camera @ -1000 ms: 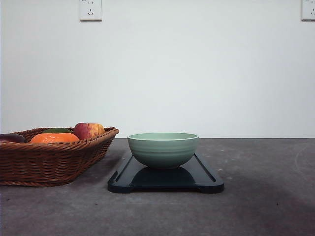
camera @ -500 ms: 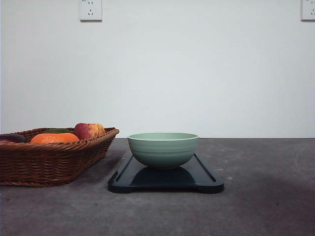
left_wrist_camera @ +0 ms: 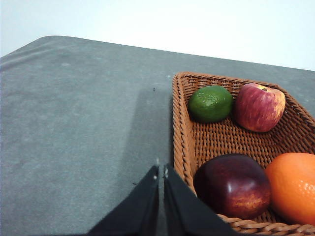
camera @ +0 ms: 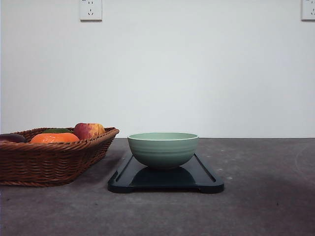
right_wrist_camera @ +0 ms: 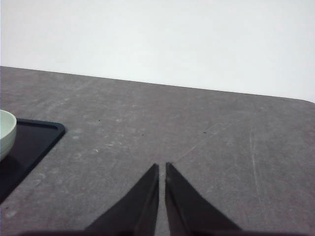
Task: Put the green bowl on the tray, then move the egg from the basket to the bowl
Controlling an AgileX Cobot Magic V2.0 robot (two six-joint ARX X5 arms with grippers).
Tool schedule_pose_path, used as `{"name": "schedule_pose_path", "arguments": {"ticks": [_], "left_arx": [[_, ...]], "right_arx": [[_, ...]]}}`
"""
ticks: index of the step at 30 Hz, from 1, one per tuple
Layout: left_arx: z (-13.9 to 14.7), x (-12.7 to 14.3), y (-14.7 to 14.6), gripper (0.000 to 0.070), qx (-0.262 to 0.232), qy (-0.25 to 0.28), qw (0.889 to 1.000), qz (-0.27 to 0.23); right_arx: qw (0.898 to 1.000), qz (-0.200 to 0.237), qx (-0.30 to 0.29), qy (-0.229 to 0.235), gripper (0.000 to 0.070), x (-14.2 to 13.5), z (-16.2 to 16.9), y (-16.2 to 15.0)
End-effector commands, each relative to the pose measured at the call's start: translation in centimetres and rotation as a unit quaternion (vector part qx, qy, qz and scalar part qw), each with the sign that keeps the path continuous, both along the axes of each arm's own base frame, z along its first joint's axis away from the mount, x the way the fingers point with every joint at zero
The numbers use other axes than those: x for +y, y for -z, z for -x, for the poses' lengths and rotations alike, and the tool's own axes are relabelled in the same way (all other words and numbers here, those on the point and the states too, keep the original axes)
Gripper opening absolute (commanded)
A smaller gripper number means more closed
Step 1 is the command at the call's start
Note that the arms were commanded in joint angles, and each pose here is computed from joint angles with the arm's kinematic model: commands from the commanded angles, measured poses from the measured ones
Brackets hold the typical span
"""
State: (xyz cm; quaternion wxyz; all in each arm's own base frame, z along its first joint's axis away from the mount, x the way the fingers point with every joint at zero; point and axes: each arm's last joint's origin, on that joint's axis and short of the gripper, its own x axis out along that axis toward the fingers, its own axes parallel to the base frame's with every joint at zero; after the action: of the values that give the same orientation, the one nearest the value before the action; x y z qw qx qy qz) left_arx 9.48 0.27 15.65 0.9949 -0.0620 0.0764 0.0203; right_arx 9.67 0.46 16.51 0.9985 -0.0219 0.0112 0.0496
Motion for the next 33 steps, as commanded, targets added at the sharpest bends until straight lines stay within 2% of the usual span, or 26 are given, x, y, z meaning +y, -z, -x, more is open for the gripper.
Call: {"name": "schedule_pose_path", "arguments": {"ticks": [1,33], "left_arx": [[-0.07,0.02,0.66,0.0008,0.011,-0.002,1.000,-0.003],[-0.07,0.02,0.66,0.0008,0.011,-0.002,1.000,-0.003]], "right_arx": [[1.000,-0.006,-0.001,0.002,0.0015,-0.01,-0.04,0.08],[1.000,-0.006,-0.001,0.002,0.0015,-0.01,-0.04,0.08]]}}
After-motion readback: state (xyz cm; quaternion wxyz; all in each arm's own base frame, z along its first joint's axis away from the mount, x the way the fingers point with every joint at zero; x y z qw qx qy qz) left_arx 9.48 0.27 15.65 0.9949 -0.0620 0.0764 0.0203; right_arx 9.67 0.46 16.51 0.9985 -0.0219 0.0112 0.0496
